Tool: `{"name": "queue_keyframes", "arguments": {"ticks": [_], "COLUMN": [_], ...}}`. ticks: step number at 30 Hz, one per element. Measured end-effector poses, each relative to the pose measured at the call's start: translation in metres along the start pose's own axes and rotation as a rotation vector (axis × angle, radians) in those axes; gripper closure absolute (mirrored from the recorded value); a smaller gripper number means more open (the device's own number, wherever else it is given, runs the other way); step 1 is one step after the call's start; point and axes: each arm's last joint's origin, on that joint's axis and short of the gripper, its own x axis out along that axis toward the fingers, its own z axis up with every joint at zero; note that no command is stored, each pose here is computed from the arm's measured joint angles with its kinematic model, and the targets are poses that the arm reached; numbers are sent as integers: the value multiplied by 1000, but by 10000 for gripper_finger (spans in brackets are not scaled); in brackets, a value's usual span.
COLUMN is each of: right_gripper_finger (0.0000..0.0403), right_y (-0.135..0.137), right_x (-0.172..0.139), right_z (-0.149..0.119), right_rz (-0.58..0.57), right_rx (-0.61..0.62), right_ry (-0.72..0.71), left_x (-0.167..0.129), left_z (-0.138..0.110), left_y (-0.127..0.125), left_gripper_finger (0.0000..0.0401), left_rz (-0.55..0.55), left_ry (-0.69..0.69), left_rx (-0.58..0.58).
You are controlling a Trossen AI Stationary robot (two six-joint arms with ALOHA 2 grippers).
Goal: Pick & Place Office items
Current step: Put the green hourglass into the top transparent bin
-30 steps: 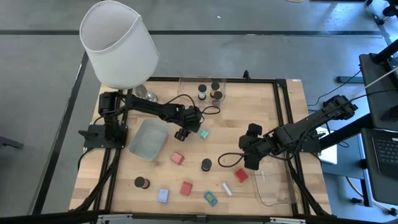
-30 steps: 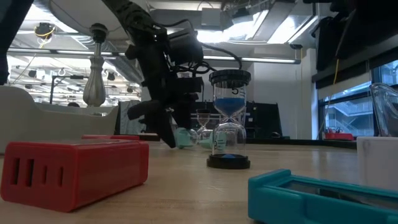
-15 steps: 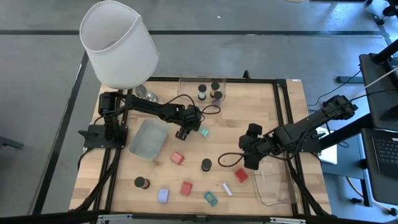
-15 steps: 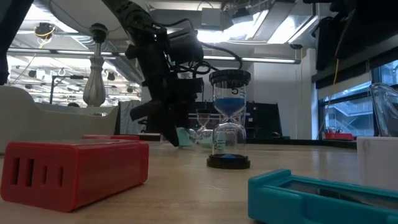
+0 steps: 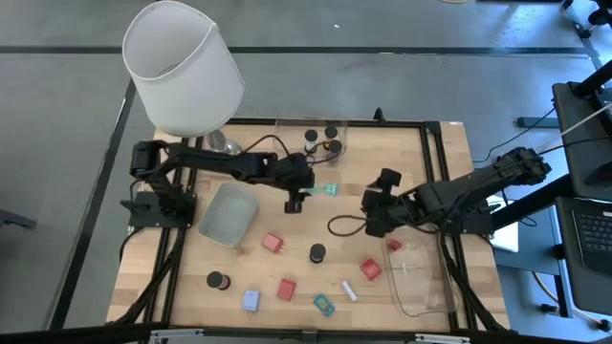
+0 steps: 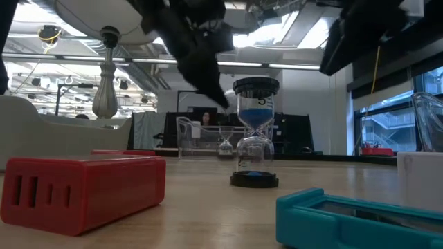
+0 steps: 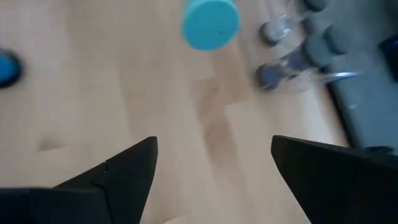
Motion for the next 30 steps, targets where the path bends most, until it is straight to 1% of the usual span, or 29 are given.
{"name": "queue_keyframes", "arguments": {"ticks": [3,5,7,11,13,15,19,24,27,30], "right_gripper_finger": [84,84,81,67,60,55,51,51,60,77], "right_y": [-5,-7,-7,-7,-9,-10,-13,-14,-14,-14], "right_x": [4,6,7,9,10,11,12,13,13,13], "right_z": [8,14,19,31,36,39,42,42,42,42], "right_rz": [-57,-57,-20,101,133,142,153,158,166,167], "right_rx": [-20,-37,-64,-124,-140,-155,-165,-162,-164,-164], "right_ry": [-60,-95,-125,-194,-228,-254,-271,-267,-267,-267], "left_x": [-9,-12,-13,-15,-16,-17,-18,-18,-18,-18], "left_z": [6,8,9,14,17,20,24,25,26,26], "left_y": [-3,-7,-12,-20,-24,-27,-31,-32,-32,-31], "left_gripper_finger": [202,202,202,202,202,202,202,201,201,201], "left_rz": [-2,-8,-15,-29,-33,-35,-41,-34,-32,-31], "left_ry": [-49,-59,-61,-105,-135,-165,-205,-214,-220,-222], "left_rx": [-55,-73,-70,-64,-59,-45,-24,-24,-25,-26]}}
